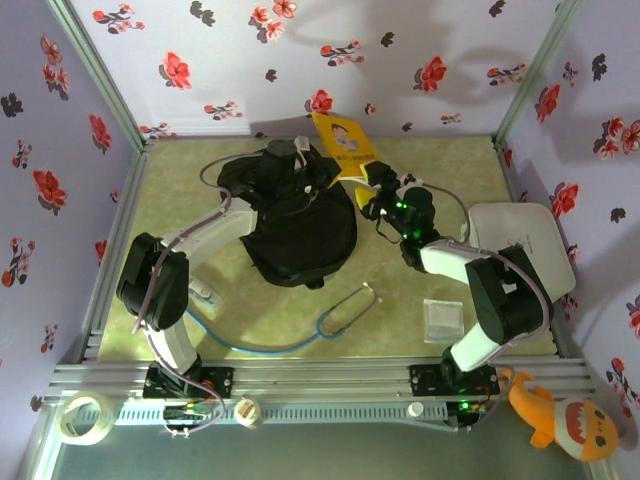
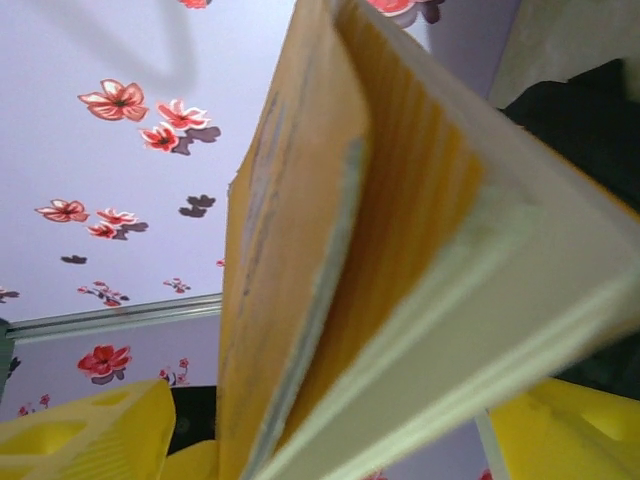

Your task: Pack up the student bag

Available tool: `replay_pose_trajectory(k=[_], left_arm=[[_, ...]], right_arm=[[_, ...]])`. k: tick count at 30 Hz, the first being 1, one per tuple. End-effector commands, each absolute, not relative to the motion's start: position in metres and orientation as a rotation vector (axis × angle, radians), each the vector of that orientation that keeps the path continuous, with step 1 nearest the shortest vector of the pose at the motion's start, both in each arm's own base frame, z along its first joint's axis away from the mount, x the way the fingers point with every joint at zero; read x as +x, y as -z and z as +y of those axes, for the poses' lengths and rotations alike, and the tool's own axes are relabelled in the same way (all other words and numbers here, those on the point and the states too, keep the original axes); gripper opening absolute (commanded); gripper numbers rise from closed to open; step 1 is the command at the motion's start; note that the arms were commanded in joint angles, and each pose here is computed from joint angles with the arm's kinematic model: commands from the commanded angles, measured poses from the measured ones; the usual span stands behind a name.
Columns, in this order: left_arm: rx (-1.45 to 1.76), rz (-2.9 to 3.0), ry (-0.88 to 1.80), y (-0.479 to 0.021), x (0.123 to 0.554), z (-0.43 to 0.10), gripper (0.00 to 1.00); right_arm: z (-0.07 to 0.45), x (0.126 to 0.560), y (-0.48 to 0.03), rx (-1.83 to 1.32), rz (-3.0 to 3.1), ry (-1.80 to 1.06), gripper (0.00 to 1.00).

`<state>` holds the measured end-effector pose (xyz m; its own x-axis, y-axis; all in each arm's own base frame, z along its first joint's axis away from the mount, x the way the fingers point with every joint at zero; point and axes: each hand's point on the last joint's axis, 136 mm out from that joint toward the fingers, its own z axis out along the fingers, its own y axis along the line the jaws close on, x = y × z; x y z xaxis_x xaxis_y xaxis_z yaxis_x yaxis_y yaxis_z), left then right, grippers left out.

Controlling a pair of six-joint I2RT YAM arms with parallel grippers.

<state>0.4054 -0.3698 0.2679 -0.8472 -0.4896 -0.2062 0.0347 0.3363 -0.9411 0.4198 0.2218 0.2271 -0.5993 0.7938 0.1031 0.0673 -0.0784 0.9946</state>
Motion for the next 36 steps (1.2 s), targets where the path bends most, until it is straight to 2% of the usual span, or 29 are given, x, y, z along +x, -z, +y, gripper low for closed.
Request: replay_pose_trajectory(k=[1,9,14,15,17,20,28,32,36], left_arm=[[-0.331,1.998,1.604,-0.31,0.404,-0.371,0.0],[-0.336,2.005,1.603,-0.308,0.401,-0.368,0.0],[-0.31,2.069,1.571,-0.288,0.396,-0.367,0.0],[-0.303,2.098,1.55,-0.28,0.395,-0.365,0.04],[-0.289,2.163,1.483,-0.263,0.392,-0.359,0.2],[-0.217,2.263,1.35,-0.239,0.385,-0.346,0.38],[0.13,2.529,0.999,-0.186,0.343,-0.319,0.64],[0.331,2.618,0.776,-0.166,0.322,-0.309,0.72],[0.513,2.651,0.576,-0.154,0.307,-0.311,0.74]], right_arm=[[0.225,0.43,-0.254,0.901,1.55,-1.796,0.76],[0.225,0.438,-0.25,0.941,1.531,-1.804,0.5],[0.22,0.439,-0.254,0.899,1.548,-1.773,0.18],[0.216,0.439,-0.253,0.894,1.555,-1.754,0.12],[0.209,0.436,-0.25,0.891,1.582,-1.704,0.06],[0.195,0.428,-0.247,0.863,1.633,-1.597,0.02],[0.145,0.392,-0.243,0.773,1.783,-1.241,0.0],[0.117,0.372,-0.24,0.778,1.846,-1.057,0.0],[0.094,0.359,-0.237,0.804,1.852,-0.951,0.0]])
